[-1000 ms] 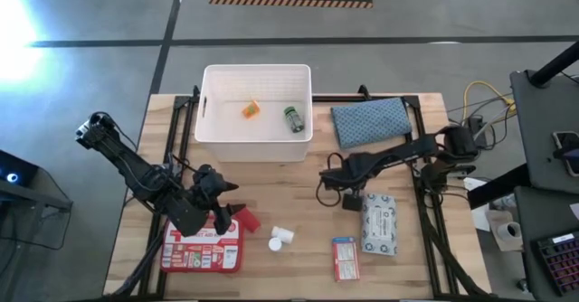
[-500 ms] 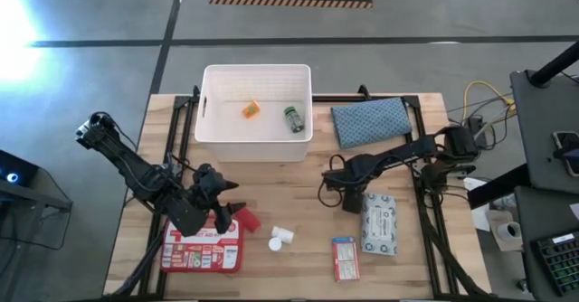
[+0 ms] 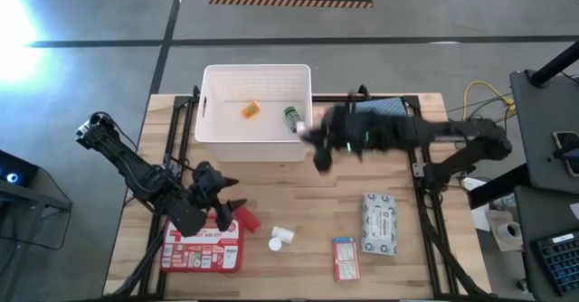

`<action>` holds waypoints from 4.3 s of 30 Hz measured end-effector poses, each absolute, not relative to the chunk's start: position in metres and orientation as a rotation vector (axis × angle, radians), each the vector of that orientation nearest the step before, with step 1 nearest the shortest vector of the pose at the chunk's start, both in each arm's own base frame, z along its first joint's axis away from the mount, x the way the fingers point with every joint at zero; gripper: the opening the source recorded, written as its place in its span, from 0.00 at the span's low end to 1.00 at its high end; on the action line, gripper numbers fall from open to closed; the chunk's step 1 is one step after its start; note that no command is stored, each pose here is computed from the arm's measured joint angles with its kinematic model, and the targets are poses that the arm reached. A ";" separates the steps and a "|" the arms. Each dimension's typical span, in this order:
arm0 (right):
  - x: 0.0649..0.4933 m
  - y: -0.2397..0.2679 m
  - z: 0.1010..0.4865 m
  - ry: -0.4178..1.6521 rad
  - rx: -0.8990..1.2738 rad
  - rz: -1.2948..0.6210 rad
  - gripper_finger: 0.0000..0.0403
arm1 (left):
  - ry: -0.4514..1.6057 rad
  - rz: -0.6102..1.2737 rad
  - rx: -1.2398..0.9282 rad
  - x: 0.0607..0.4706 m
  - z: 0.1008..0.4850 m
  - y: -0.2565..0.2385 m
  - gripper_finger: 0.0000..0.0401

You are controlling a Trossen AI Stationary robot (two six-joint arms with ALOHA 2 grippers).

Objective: Pick & place medical supplies in basket/bin
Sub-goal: Put the white gauze into the white bin, then put the bottom white pill bottle into the white bin

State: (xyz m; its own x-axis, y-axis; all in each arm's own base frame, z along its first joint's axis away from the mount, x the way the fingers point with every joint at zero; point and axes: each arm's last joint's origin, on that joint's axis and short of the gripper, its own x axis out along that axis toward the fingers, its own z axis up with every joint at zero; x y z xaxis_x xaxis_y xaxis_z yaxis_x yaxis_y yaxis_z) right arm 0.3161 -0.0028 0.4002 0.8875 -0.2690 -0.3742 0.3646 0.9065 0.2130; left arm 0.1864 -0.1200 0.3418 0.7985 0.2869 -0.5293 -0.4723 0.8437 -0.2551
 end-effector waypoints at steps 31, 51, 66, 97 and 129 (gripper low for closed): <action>0.374 -0.026 0.406 0.927 0.104 -0.199 0.79 | 0.543 0.398 -0.386 0.188 0.336 -0.117 0.69; 0.298 0.101 0.269 1.234 0.294 -0.432 0.75 | 0.457 -0.007 -0.552 0.226 0.238 -0.148 0.69; 0.257 0.159 0.240 1.258 0.336 -0.498 0.75 | 0.648 -0.083 -0.194 0.279 0.228 -0.181 0.69; 0.255 0.161 0.240 1.199 0.309 -0.540 0.74 | 0.877 -0.076 -0.019 0.298 0.176 -0.188 0.44; 0.254 0.158 0.247 1.061 0.391 -0.645 0.66 | 0.552 0.686 -0.026 0.248 0.395 0.079 0.58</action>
State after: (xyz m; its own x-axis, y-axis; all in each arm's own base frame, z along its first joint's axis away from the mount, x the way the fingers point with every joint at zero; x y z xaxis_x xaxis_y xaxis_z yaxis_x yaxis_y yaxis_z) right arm 0.2540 0.1577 0.2470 0.3319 -0.2981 -0.8950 0.6575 0.7534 -0.0072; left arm 0.2485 0.0785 0.3953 0.6366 0.5940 -0.4918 -0.6076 0.7791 0.1544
